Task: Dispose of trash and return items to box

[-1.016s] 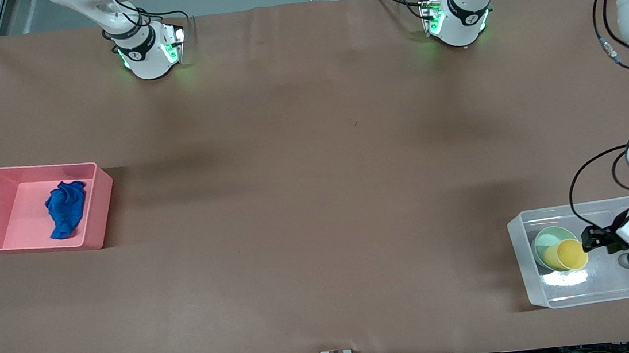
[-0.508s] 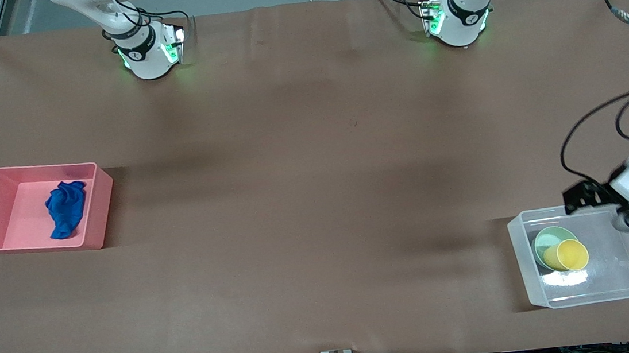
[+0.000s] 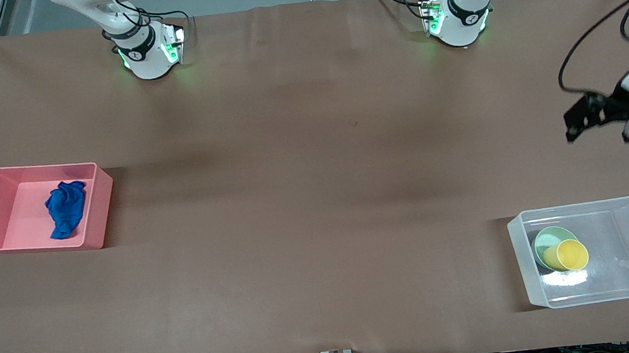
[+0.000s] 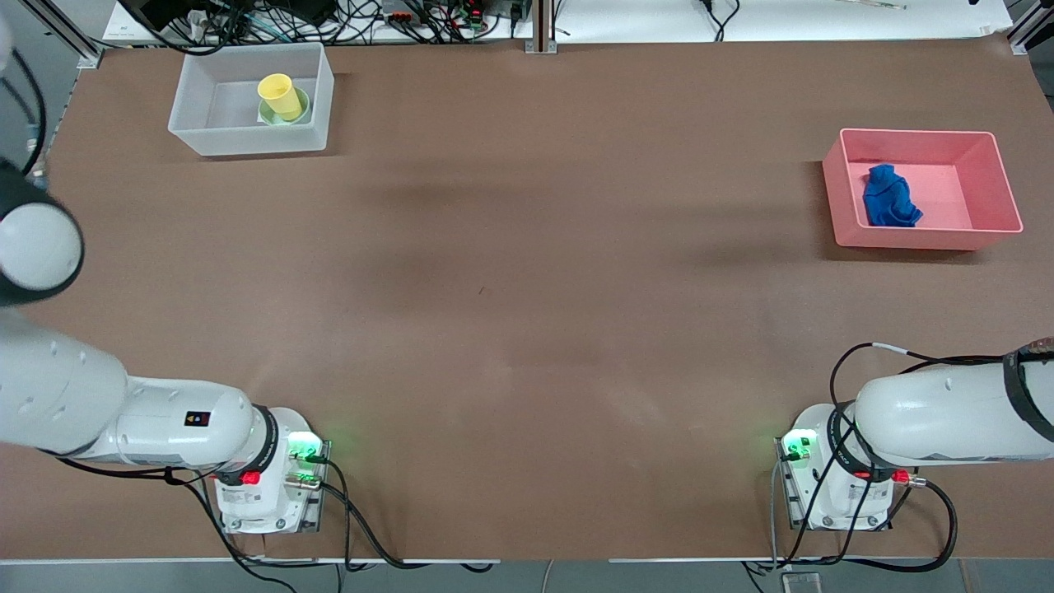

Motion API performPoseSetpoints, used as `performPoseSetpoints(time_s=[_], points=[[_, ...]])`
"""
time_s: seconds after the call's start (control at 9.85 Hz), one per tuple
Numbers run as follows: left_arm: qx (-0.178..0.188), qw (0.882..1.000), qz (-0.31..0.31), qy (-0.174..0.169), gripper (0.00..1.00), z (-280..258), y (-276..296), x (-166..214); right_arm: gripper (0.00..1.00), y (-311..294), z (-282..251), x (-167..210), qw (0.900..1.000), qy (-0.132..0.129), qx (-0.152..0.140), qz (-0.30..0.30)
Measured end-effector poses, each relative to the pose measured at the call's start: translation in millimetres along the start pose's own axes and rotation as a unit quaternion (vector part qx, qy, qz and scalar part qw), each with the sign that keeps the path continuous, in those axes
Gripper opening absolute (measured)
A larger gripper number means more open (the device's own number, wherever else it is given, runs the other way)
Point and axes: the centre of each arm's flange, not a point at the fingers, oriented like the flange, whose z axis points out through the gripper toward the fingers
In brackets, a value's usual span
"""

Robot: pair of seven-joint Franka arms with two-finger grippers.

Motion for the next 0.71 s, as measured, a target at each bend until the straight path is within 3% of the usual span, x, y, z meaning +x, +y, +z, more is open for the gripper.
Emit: performPoseSetpoints(time_s=[0.3, 0.71], points=[[-0.002, 1.000, -0.018, -0.013, 1.00, -39, 6, -29, 1.00, 0, 0, 0, 1.000, 0.000, 0.000, 0.000], [-0.003, 0.998, -0.040, -0.044, 1.00, -32, 16, -23, 1.00, 0, 0, 0, 1.000, 0.000, 0.000, 0.000]])
